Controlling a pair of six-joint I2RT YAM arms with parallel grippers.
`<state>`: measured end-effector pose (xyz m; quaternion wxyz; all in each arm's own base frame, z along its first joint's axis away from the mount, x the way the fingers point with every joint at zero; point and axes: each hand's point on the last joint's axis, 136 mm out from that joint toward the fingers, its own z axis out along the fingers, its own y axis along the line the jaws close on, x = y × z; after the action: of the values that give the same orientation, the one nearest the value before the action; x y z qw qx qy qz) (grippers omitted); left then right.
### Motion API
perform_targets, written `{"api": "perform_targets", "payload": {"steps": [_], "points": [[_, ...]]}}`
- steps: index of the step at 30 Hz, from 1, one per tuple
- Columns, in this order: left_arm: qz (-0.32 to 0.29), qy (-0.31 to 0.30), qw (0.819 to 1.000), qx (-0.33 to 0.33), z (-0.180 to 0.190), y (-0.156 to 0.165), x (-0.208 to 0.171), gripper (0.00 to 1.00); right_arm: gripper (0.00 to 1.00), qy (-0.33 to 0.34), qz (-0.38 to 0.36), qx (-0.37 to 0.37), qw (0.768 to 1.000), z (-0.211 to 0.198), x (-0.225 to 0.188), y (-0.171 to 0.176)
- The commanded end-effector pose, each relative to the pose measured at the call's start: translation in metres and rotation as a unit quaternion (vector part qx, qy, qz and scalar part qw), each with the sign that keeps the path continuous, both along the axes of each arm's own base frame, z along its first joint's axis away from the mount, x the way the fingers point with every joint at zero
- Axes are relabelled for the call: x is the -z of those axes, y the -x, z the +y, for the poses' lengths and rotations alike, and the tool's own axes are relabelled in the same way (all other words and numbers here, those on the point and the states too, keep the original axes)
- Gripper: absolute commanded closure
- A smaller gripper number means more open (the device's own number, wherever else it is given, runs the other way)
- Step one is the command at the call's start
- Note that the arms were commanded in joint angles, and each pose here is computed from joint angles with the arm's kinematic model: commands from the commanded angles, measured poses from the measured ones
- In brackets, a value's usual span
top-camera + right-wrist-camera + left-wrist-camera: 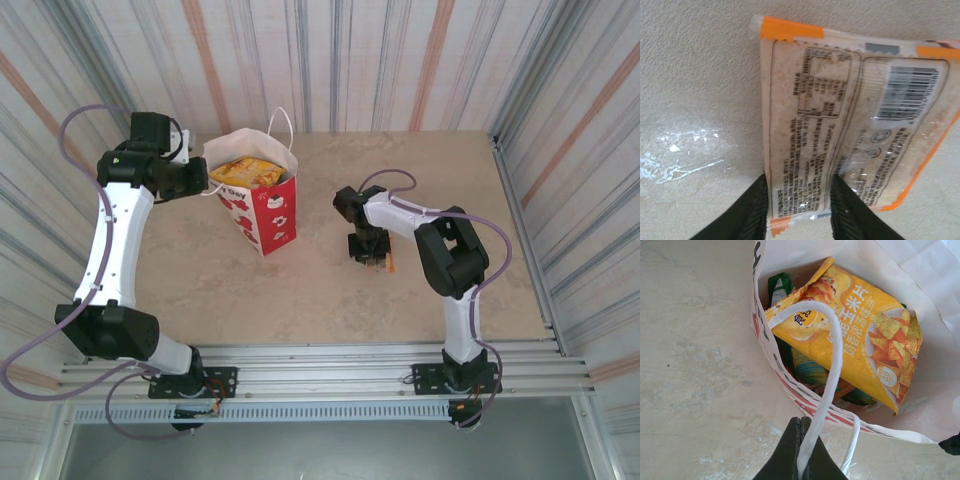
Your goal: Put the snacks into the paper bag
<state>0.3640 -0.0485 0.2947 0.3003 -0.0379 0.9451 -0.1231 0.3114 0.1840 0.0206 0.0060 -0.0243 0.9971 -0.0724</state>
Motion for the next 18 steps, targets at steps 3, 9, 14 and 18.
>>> {"api": "perform_targets", "payload": {"steps": [3, 9, 14, 18], "points": [[0.007, -0.003, 1.000, 0.010, 0.001, 0.012, 0.002, 1.00, 0.80, -0.001, 0.017, 0.006, 1.000, -0.001, 0.019, 0.005], [0.005, -0.001, 1.000, 0.009, 0.001, 0.011, 0.000, 1.00, 0.92, -0.015, -0.021, -0.001, 1.000, 0.000, -0.009, -0.004], [0.005, -0.002, 1.000, 0.009, 0.001, 0.010, 0.000, 1.00, 0.98, -0.038, -0.075, -0.004, 0.996, 0.003, -0.053, -0.014], [0.008, 0.000, 1.000, 0.011, -0.001, 0.010, 0.000, 1.00, 1.00, -0.066, -0.129, -0.009, 0.989, 0.010, -0.097, -0.024]]}}
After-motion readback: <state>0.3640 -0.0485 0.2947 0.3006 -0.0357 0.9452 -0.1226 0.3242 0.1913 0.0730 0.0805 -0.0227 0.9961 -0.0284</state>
